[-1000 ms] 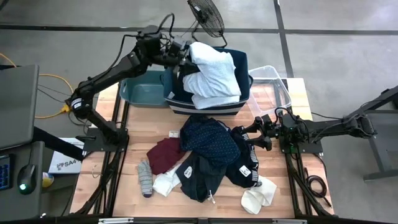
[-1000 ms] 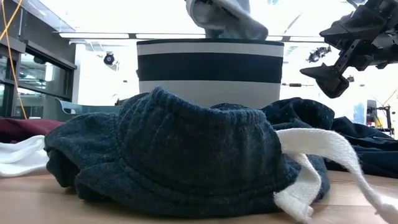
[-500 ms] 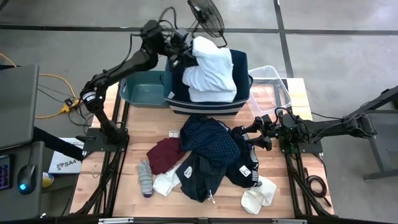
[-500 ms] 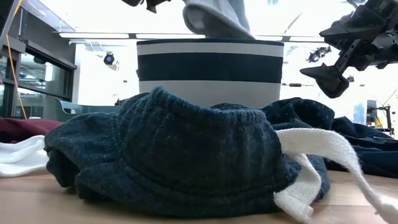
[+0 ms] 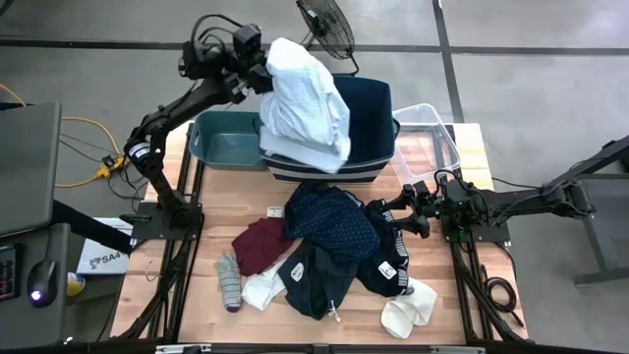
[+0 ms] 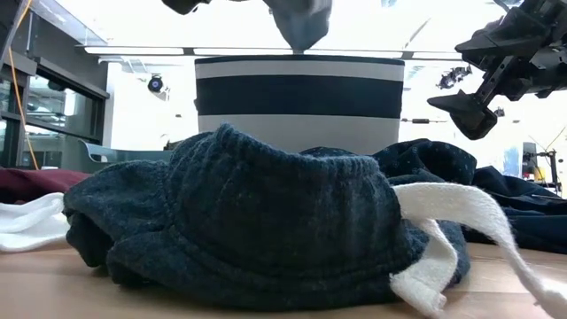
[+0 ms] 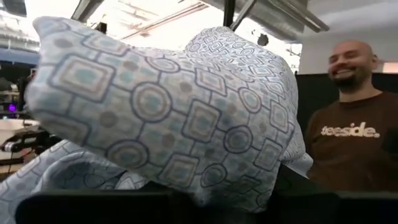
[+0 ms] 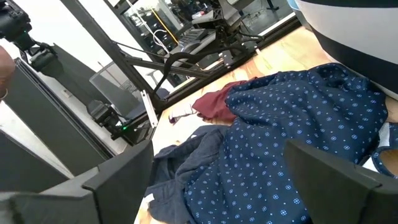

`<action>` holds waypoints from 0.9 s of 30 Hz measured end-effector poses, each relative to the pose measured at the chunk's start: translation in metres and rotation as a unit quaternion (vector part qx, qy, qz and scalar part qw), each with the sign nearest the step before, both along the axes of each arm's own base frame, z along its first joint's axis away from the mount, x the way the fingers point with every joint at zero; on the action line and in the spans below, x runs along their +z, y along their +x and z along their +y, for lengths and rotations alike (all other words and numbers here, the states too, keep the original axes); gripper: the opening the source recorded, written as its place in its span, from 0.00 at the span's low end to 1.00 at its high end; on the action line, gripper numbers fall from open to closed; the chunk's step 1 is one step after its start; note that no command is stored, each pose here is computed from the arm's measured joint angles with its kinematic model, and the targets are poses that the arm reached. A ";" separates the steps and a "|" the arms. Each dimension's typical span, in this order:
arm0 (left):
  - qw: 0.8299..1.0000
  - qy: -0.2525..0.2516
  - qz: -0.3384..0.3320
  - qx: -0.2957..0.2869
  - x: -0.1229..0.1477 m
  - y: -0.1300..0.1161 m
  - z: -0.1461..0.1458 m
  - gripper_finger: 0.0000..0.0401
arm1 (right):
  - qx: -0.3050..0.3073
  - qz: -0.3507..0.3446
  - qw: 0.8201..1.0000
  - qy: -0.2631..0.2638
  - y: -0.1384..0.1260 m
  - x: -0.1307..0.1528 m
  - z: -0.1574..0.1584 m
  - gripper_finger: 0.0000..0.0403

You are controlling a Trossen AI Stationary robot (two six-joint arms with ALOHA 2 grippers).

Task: Pick & Place Cloths
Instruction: Put the white patterned shirt into the blue bin

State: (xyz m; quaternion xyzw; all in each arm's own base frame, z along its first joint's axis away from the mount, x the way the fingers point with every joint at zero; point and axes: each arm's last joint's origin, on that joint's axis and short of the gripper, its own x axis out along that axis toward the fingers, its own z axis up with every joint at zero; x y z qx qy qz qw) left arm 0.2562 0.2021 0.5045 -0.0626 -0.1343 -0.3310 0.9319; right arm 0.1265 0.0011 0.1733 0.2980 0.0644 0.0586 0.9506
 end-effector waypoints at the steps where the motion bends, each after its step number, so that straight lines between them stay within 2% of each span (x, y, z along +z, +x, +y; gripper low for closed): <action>1: 1.000 -0.005 0.005 0.003 0.000 -0.001 0.002 0.18 | 0.000 0.000 1.000 0.000 0.000 0.000 0.000 0.88; 5: 0.996 -0.055 0.063 0.023 -0.009 0.006 0.017 0.18 | 0.000 0.000 1.000 0.000 0.000 0.000 0.000 0.88; 9: 0.984 -0.101 0.115 0.090 -0.031 0.016 0.038 0.17 | 0.000 0.000 1.000 0.000 0.000 0.000 0.000 0.88; 12: 0.967 -0.127 0.153 0.159 -0.048 0.017 0.052 0.17 | 0.000 0.000 1.000 0.000 0.000 0.000 0.000 0.88; 17: 0.927 -0.148 0.217 0.266 -0.073 0.016 0.064 0.17 | 0.000 0.000 1.000 0.000 0.000 0.000 0.000 0.88; 22: 0.901 -0.139 0.258 0.320 -0.086 0.016 0.066 0.17 | 0.000 0.000 1.000 0.000 0.000 0.000 0.000 0.88; 27: 0.886 -0.082 0.294 0.349 -0.098 0.020 0.059 0.17 | 0.000 0.000 1.000 0.000 0.000 0.000 0.000 0.88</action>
